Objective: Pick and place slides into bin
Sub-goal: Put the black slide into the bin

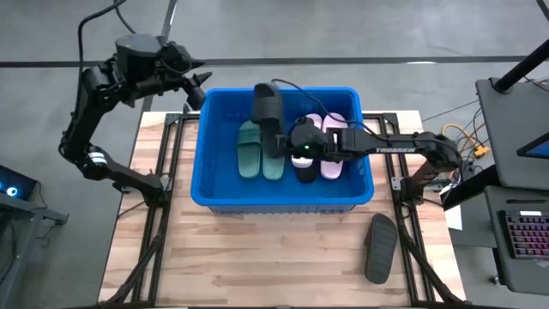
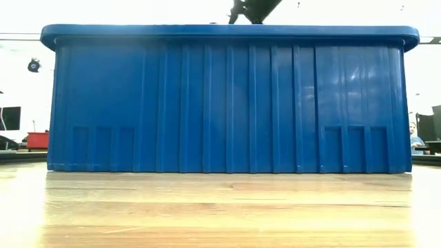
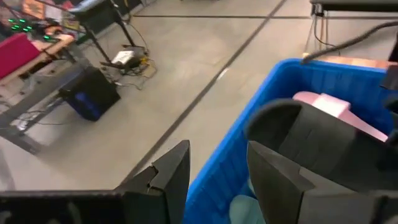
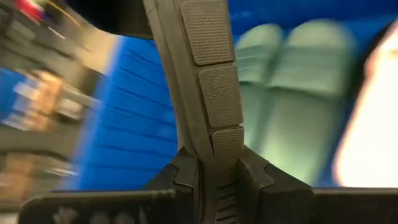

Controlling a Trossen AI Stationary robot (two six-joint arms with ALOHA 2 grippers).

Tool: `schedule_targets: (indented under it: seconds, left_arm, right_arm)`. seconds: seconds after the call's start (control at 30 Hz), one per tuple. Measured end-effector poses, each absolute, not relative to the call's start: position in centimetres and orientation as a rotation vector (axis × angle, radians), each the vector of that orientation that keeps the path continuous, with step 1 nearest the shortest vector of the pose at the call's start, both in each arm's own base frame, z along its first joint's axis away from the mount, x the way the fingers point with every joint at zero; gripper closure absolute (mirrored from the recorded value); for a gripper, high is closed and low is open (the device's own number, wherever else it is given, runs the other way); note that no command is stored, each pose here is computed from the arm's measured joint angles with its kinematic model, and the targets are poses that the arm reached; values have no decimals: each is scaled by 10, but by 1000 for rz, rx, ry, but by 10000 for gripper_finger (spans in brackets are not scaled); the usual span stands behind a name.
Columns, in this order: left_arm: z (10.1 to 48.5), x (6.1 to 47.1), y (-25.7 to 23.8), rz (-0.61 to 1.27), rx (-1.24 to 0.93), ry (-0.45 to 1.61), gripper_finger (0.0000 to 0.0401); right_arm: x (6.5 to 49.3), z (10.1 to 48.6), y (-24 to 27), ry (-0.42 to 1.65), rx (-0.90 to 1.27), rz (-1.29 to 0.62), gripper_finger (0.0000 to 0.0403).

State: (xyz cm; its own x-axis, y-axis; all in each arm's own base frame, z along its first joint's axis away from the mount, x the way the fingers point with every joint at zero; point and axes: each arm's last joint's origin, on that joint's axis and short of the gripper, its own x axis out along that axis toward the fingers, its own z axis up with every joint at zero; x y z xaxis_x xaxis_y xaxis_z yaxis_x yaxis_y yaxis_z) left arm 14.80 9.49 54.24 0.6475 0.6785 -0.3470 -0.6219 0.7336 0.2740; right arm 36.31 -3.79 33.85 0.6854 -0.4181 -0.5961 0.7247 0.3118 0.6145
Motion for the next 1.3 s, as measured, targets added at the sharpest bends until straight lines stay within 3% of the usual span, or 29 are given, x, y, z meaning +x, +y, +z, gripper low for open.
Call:
schedule_targets:
  seconds: [0.17, 0.43, 1.3]
  left_arm:
    - [537, 154, 98, 725, 138, 478, 257]
    - [536, 137, 86, 652, 163, 465, 257]
    - [512, 108, 67, 578, 173, 489, 257]
  right_arm:
    - [369, 326, -36, 153, 1284, -709, 356]
    - [377, 305, -37, 172, 1552, -719, 356]
    - [400, 255, -94, 378, 1692, -748, 356]
